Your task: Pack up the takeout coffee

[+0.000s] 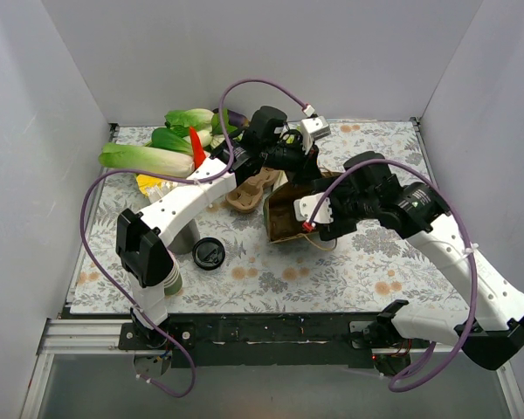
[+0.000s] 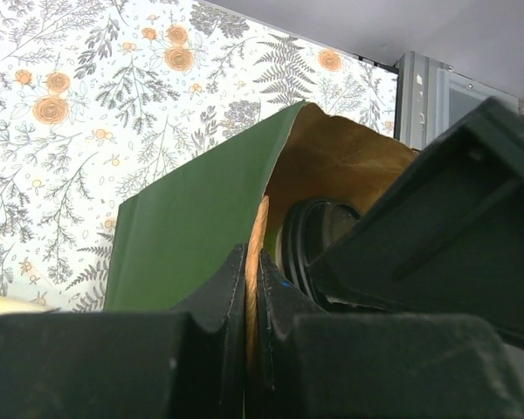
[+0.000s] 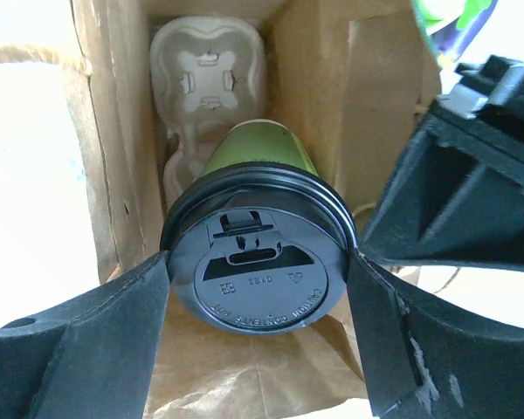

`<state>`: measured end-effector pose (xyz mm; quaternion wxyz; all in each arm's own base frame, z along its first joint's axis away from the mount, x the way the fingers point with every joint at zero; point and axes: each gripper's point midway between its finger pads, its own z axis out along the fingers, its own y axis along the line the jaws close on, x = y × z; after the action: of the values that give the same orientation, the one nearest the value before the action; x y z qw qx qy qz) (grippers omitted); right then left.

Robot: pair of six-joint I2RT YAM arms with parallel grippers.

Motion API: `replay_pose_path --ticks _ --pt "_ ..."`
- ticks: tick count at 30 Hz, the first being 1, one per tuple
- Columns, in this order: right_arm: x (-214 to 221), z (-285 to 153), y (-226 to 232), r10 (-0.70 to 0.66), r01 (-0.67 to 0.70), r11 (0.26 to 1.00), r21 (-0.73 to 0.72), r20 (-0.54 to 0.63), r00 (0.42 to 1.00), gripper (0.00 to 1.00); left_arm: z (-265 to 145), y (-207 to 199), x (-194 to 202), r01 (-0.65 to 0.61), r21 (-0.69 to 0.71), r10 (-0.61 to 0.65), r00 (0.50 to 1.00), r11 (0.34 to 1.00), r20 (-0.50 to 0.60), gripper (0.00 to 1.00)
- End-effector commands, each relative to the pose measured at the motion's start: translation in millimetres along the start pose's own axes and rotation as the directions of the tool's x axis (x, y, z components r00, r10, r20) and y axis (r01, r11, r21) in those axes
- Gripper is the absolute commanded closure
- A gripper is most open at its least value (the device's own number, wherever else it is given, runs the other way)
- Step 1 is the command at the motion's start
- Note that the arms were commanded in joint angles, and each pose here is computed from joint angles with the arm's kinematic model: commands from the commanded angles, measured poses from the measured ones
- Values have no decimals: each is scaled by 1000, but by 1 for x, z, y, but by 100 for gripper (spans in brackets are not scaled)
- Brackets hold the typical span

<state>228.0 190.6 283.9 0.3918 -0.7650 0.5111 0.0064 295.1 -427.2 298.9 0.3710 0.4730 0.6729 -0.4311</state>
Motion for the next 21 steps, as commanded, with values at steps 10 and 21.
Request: replay_pose_path --ticks 10,21 --pt "30 17 32 -150 146 988 -59 -72 986 99 -4 -22 -8 -29 99 26 999 995 35 100" --pt "58 31 27 -221 222 975 -16 -196 955 99 7 -10 -1 100 120 -104 994 988 30 100"
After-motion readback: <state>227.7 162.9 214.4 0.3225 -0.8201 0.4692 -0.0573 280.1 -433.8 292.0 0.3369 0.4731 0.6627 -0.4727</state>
